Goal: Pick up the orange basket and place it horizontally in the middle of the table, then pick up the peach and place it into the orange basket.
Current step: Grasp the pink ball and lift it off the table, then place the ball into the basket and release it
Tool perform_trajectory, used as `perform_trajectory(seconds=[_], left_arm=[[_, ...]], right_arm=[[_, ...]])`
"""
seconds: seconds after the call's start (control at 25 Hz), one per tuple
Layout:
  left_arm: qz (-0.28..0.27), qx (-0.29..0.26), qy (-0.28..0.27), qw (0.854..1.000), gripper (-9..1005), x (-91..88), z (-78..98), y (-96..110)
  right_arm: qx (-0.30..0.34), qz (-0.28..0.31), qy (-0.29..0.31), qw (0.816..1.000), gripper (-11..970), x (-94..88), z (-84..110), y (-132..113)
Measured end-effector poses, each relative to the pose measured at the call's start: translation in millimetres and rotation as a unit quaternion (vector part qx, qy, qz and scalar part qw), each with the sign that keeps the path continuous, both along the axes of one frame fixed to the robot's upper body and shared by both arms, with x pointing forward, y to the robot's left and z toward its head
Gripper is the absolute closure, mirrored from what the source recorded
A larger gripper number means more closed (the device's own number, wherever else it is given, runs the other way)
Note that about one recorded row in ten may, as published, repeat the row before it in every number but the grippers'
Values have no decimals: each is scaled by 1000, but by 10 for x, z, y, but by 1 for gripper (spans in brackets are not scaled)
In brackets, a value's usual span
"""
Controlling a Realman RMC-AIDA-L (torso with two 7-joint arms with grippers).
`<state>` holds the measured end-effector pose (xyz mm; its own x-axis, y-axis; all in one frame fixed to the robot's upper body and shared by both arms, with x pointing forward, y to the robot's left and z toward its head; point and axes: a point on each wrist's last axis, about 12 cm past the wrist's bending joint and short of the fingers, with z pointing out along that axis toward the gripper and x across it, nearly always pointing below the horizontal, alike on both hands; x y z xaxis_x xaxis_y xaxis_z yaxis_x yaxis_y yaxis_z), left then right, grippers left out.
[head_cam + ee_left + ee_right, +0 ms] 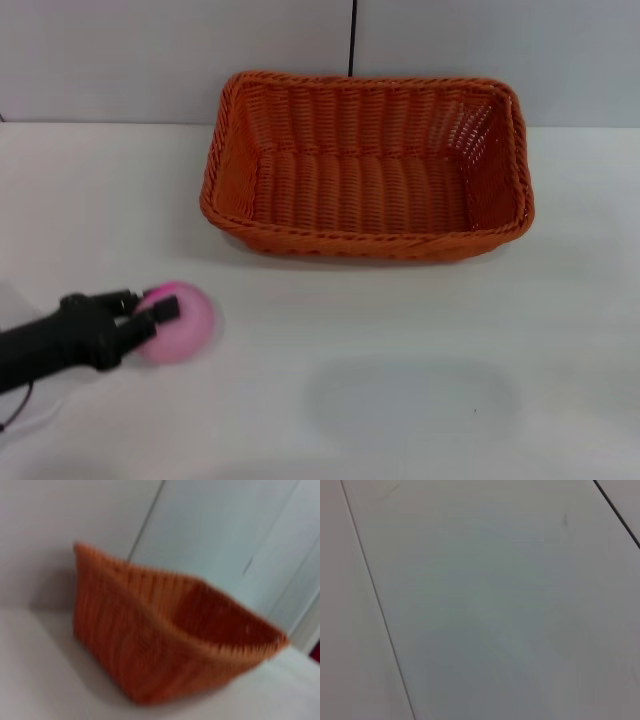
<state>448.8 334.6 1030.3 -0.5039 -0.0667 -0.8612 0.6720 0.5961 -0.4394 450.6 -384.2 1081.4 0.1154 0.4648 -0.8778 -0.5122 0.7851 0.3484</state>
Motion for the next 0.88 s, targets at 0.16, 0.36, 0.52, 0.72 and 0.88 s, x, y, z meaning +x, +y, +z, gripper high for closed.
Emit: perform_trajectory(seconds=[0.16,0.36,0.52,0.72,0.88], left_arm=[[31,-45,-49,997,803,71,134,0],[94,-137,-134,977,820,266,379,7],[120,-209,-179,954,834,470,540,-103],[81,-250,-171,949,878,786,617,-518],[42,-232,-145,961,905,960,615,-801]], right_arm=[[2,1,1,1000,329,0,-7,15],[4,3,1,1000,329,5,-16,39],[10,7,8,1000,329,5,-47,72],[12,11,8,1000,329,28,-48,94],[13,15,5,1000,329,61,-36,115]])
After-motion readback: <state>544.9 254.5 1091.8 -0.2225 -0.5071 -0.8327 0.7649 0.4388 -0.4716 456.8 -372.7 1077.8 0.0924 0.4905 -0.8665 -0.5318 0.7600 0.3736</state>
